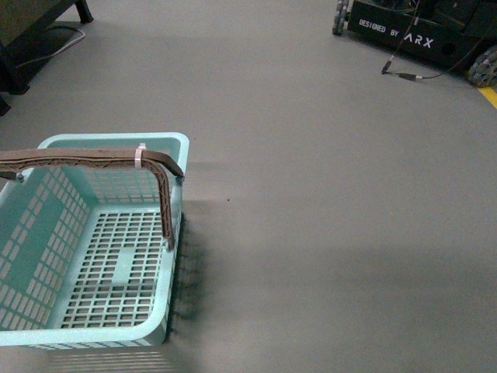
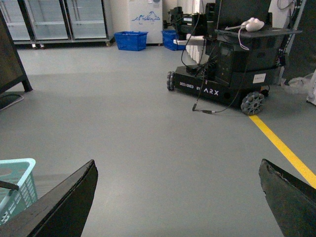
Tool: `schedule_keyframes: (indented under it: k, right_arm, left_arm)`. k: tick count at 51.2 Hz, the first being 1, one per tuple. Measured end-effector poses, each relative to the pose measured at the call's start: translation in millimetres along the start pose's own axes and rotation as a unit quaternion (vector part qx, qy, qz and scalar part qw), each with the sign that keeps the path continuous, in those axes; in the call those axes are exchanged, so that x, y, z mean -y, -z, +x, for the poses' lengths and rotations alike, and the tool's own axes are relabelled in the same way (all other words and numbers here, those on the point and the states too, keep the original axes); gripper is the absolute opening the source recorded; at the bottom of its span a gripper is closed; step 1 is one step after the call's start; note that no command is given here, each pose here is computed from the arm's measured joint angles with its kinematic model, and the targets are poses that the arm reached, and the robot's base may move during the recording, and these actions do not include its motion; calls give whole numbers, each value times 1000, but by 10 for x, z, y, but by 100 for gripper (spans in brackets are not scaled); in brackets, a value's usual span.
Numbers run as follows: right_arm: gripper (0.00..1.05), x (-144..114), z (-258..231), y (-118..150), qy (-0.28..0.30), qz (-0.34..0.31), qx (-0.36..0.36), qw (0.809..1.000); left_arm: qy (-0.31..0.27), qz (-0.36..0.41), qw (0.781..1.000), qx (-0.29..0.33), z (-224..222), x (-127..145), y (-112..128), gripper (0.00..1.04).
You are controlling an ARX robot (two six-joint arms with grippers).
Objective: Pick mango and avocado into basket
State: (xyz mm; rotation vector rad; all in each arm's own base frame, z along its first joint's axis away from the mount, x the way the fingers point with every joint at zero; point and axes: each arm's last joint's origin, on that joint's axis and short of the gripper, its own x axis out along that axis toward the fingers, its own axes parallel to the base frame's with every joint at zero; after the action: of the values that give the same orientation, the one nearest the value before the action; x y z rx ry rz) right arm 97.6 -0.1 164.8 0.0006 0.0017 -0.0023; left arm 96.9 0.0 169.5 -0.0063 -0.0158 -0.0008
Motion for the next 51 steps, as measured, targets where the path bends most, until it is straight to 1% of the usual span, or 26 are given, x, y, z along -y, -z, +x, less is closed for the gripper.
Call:
schedule_keyframes:
  k: [9,10,11,13,16,19,24,27,31,33,37,40,41,43,44,47,51]
  right_arm:
    - [97,0,0,0,0,0,0,1000]
    - [97,0,0,0,0,0,0,1000]
    - [97,0,0,0,0,0,0,1000]
    - [97,0,0,0,0,0,0,1000]
    - [97,0,0,0,0,0,0,1000]
    - [97,0,0,0,0,0,0,1000]
    - [97,0,0,0,0,0,0,1000]
    - [97,0,0,0,0,0,0,1000]
    - [97,0,0,0,0,0,0,1000]
    - [97,0,0,0,0,0,0,1000]
    - [97,0,0,0,0,0,0,1000]
    - [97,0,0,0,0,0,0,1000]
    - [97,0,0,0,0,0,0,1000]
    - [97,0,0,0,0,0,0,1000]
    - [97,0,0,0,0,0,0,1000]
    - [97,0,0,0,0,0,0,1000]
    - [97,0,0,0,0,0,0,1000]
  left_arm:
    - [-4,-3,1000,-3,1,0,4,97]
    - [-24,-24,999,-14,4,-6,21,97]
    - [-34,-35,999,-21,10,-12,34,97]
    - [-49,-86,994,-47,51,-33,65,97]
    - [-60,-135,986,-71,112,-59,52,97]
    - [-71,-198,973,-94,233,-86,-14,97]
    - [-66,-271,952,-125,500,-98,-135,97]
    - [-63,-311,938,-138,768,-104,-193,97]
    - [-64,-349,921,-158,1082,-113,-181,97]
    - [-71,-372,908,-180,1293,-114,-118,97]
    - [-87,-395,889,-216,1586,-102,51,97]
    - [-108,-405,871,-256,1825,-76,273,97]
    - [-111,-406,868,-262,1860,-68,313,97]
    - [-127,-407,856,-293,2020,-30,514,97]
    - [-130,-407,853,-299,2049,-22,551,97]
    - [-146,-403,841,-331,2203,30,770,97]
    - [-158,-403,832,-348,2329,75,959,97]
